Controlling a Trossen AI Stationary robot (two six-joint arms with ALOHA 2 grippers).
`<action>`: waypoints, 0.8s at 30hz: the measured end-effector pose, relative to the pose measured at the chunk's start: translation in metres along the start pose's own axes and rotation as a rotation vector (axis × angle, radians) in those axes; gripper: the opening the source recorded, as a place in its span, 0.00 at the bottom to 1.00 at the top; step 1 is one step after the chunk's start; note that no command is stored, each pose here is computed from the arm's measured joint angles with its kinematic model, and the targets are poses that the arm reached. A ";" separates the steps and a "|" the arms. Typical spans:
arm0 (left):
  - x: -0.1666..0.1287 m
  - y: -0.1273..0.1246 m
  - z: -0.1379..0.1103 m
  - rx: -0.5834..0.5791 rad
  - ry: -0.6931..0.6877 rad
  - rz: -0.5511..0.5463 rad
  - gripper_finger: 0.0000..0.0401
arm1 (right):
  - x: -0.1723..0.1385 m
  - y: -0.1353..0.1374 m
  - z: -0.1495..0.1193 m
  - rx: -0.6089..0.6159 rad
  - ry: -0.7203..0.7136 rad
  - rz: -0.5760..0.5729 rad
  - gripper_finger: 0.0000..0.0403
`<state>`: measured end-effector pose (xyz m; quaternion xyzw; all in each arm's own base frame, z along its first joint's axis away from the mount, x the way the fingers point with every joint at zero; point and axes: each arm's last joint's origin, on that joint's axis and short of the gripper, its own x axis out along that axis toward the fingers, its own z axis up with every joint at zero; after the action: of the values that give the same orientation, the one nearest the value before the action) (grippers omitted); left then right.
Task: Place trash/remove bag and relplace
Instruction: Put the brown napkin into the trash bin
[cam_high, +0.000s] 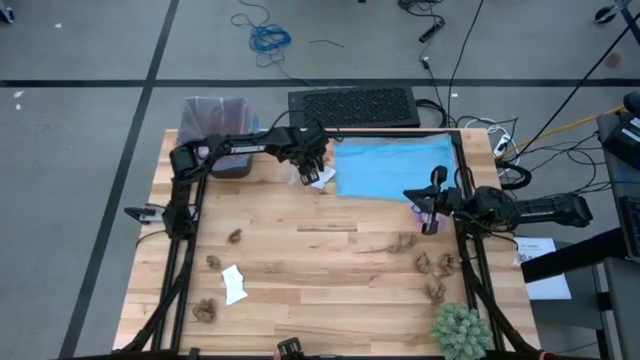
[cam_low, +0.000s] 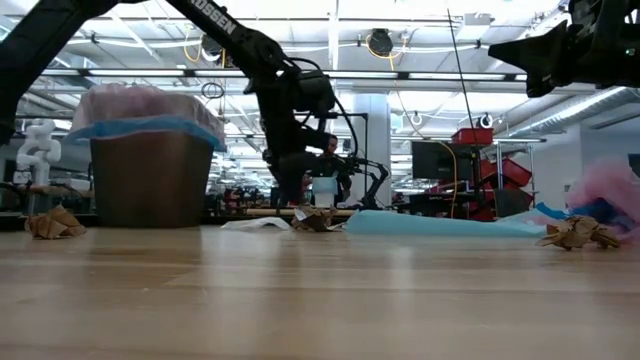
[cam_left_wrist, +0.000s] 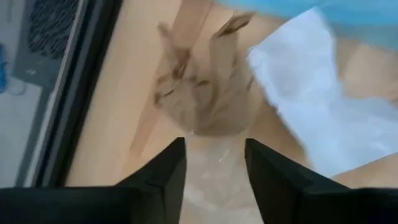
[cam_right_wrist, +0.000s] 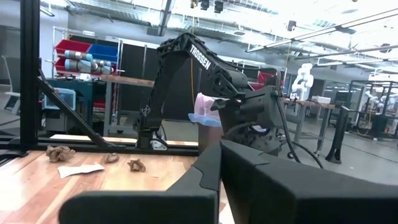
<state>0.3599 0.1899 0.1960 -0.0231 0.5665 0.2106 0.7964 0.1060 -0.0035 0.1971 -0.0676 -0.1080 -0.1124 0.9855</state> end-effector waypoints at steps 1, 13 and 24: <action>0.000 0.000 0.001 -0.001 -0.008 -0.008 0.43 | 0.000 0.000 0.000 -0.001 0.000 0.000 0.00; 0.020 0.007 0.004 -0.005 -0.047 -0.033 0.46 | 0.000 0.000 0.001 0.001 -0.008 -0.001 0.00; 0.027 0.001 0.000 0.047 0.031 0.087 0.21 | 0.000 0.000 0.001 0.002 -0.007 0.000 0.00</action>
<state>0.3667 0.1991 0.1715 0.0170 0.5841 0.2311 0.7779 0.1058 -0.0035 0.1978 -0.0671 -0.1116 -0.1123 0.9851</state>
